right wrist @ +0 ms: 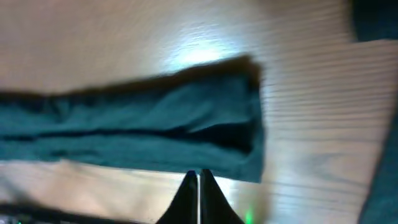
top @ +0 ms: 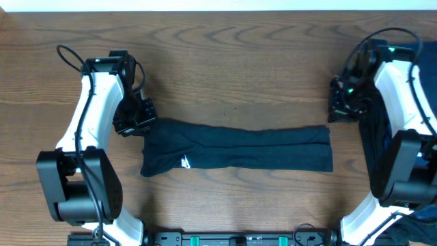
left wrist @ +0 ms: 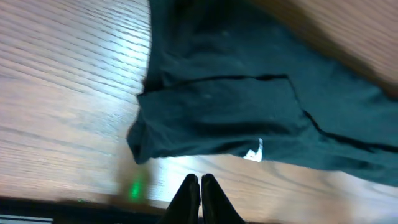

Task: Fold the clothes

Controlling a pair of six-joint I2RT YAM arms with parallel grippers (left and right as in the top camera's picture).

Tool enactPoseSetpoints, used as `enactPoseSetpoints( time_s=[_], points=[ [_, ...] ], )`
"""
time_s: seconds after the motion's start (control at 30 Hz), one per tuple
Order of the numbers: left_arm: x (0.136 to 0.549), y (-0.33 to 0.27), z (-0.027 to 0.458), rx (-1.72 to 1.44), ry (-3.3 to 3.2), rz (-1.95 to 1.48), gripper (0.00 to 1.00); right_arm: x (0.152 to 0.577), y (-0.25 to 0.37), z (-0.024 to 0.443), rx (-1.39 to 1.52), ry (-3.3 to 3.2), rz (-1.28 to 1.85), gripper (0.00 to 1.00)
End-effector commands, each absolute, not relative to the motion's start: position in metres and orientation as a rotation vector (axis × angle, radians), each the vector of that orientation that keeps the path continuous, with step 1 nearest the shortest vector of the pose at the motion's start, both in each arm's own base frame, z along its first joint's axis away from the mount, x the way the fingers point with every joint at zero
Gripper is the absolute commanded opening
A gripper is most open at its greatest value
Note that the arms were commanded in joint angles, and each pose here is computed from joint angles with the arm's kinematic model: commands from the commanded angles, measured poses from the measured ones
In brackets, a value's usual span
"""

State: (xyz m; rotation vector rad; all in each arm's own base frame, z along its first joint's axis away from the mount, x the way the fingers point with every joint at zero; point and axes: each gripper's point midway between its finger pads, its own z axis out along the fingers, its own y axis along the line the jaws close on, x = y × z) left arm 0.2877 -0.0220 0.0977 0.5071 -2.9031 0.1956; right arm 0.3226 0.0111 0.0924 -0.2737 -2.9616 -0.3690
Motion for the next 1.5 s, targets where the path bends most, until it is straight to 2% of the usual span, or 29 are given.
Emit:
enactPoseSetpoints(
  time_s=[0.0,0.3,0.6,0.83,1.13,1.47],
  points=[
    [0.282,-0.038,0.094,0.458,-2.887,0.245,0.06,0.308,0.043,0.084,-0.159,-2.917,-0.423,0.01],
    [0.253,-0.058,0.043,0.346,-2.855,0.215,0.06,0.285,0.078,0.015,0.053,-2.948,-0.304,0.01],
    [0.250,-0.055,0.005,0.368,-2.904,0.203,0.06,0.285,0.085,-0.018,0.101,-3.027,-0.295,0.01],
    [0.277,-0.049,-0.001,0.367,-3.021,0.175,0.06,0.301,0.087,-0.028,0.113,-3.119,-0.316,0.03],
    [0.315,-0.040,-0.002,0.377,-3.188,0.123,0.06,0.323,0.073,-0.030,-0.023,-3.220,-0.186,0.04],
    [0.346,-0.045,0.014,0.379,-3.294,0.187,0.06,0.353,0.073,-0.023,-0.036,-3.336,-0.177,0.06]
  ],
)
